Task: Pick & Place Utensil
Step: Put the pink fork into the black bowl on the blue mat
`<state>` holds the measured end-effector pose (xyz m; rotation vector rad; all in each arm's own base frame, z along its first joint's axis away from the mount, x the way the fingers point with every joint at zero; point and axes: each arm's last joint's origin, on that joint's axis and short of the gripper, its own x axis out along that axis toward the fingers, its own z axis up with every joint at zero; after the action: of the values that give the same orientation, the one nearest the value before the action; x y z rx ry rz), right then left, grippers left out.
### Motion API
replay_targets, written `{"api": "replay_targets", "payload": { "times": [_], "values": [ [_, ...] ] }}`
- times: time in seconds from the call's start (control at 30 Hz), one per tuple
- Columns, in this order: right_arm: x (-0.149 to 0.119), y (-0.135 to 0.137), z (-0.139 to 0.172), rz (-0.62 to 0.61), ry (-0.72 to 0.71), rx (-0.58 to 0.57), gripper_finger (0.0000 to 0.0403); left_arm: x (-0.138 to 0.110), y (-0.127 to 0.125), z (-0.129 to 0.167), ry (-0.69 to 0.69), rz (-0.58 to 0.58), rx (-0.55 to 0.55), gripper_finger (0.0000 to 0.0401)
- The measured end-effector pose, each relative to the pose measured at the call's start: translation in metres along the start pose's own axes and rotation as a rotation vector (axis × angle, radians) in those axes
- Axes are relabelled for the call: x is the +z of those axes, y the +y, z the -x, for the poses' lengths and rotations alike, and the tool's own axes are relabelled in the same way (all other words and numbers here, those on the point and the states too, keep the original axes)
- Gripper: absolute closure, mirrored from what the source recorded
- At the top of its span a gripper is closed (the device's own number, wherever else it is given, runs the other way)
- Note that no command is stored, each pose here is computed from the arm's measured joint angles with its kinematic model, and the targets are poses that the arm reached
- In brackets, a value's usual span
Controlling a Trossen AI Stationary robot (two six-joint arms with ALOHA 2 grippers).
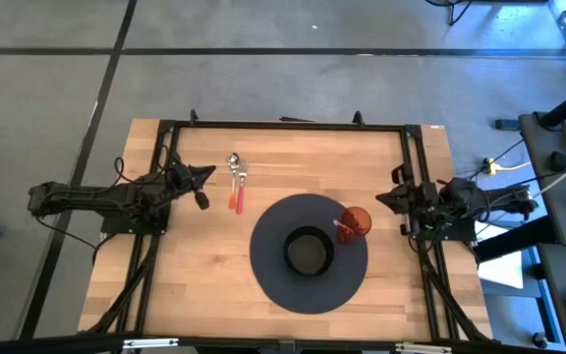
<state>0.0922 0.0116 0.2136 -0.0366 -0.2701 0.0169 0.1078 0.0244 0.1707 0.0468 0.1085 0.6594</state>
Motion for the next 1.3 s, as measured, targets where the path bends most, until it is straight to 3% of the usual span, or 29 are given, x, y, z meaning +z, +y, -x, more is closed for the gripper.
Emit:
{"api": "replay_targets", "payload": {
  "times": [0.23,1.3],
  "values": [
    [-0.0087,-0.001,0.0001,-0.008,0.088,-0.003,0.04,-0.0003,0.0,0.0,0.003,-0.002,0.0,0.0397],
    [-0.0098,-0.0011,0.0002,-0.005,0.1,-0.005,0.0389,-0.0003,0.0,0.0,0.003,0.017,0.0,0.0397]
  ]
}}
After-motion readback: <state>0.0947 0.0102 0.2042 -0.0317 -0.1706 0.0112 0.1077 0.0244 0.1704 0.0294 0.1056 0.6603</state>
